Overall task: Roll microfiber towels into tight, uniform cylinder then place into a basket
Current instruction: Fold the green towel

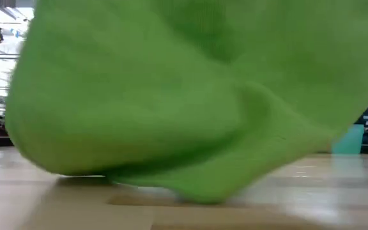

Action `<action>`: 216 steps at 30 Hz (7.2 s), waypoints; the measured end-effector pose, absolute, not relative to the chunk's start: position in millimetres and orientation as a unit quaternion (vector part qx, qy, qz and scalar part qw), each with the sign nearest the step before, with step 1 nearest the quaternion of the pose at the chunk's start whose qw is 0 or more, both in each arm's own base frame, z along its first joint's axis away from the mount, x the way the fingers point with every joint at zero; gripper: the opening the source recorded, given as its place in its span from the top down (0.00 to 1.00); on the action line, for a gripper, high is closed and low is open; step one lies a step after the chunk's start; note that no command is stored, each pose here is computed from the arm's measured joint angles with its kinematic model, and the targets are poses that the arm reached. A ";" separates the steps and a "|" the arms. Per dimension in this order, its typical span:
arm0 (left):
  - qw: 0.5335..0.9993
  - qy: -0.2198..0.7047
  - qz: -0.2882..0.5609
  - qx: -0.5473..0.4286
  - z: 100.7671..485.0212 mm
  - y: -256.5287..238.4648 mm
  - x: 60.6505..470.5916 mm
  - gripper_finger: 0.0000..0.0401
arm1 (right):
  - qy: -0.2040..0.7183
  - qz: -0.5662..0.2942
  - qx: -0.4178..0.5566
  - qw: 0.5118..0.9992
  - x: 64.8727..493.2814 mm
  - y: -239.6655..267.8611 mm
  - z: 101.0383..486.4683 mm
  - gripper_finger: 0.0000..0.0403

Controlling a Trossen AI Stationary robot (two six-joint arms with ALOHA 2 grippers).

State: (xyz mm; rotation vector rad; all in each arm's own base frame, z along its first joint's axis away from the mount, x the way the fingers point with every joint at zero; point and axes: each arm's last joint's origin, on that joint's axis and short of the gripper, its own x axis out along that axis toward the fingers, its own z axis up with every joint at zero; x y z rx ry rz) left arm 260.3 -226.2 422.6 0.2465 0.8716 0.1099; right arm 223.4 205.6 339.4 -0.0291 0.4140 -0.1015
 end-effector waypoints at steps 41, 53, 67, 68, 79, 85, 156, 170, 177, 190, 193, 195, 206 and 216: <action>0.914 0.390 0.097 0.059 451.3 -174.5 228.8 0.99 | 0.115 -0.148 -0.054 0.981 201.1 181.4 376.3 0.97; 0.928 0.363 0.088 0.010 444.1 -194.3 237.7 0.99 | 0.110 -0.120 -0.041 0.986 196.9 200.7 371.0 0.97; 0.940 0.325 0.001 -0.102 460.8 -225.8 223.4 0.99 | 0.061 -0.041 -0.003 0.997 181.8 232.1 382.8 0.98; 0.941 0.321 0.000 -0.110 464.6 -224.7 222.3 0.99 | 0.057 -0.041 0.004 0.998 181.8 232.4 384.1 0.98; 0.928 0.335 0.157 -0.047 448.4 -196.3 224.7 0.99 | 0.115 -0.147 -0.030 0.982 194.5 205.2 360.4 0.98; 0.886 0.416 0.195 0.072 396.0 -185.5 250.0 0.99 | 0.163 -0.245 -0.015 0.956 216.7 165.9 319.8 0.98; 0.778 0.514 0.279 0.228 248.1 -74.4 322.0 0.99 | 0.366 -0.325 -0.160 0.857 235.1 59.9 204.2 0.98; 0.829 0.481 0.241 0.155 242.1 -97.7 326.0 0.99 | 0.379 -0.281 -0.171 0.865 232.6 70.8 203.2 0.98; 0.818 0.495 0.244 0.162 234.6 -88.7 325.3 0.99 | 0.378 -0.280 -0.192 0.861 230.9 73.5 203.4 0.98; 0.783 0.501 0.272 0.249 236.8 -64.1 330.1 0.99 | 0.384 -0.325 -0.228 0.834 236.5 52.5 205.1 0.98; 0.763 0.511 0.287 0.272 236.9 -56.8 327.9 0.99 | 0.385 -0.320 -0.238 0.832 236.8 53.0 205.4 0.98; 0.742 0.515 0.309 0.298 238.2 -52.3 324.4 0.99 | 0.385 -0.319 -0.242 0.831 237.3 52.7 205.7 0.98; 0.751 0.537 0.295 0.247 239.2 -59.3 318.6 0.99 | 0.358 -0.269 -0.153 0.881 244.7 64.0 207.9 0.98; 0.813 0.526 0.196 0.153 237.0 -91.5 324.4 0.99 | 0.349 -0.249 -0.081 0.900 231.1 94.4 201.9 0.98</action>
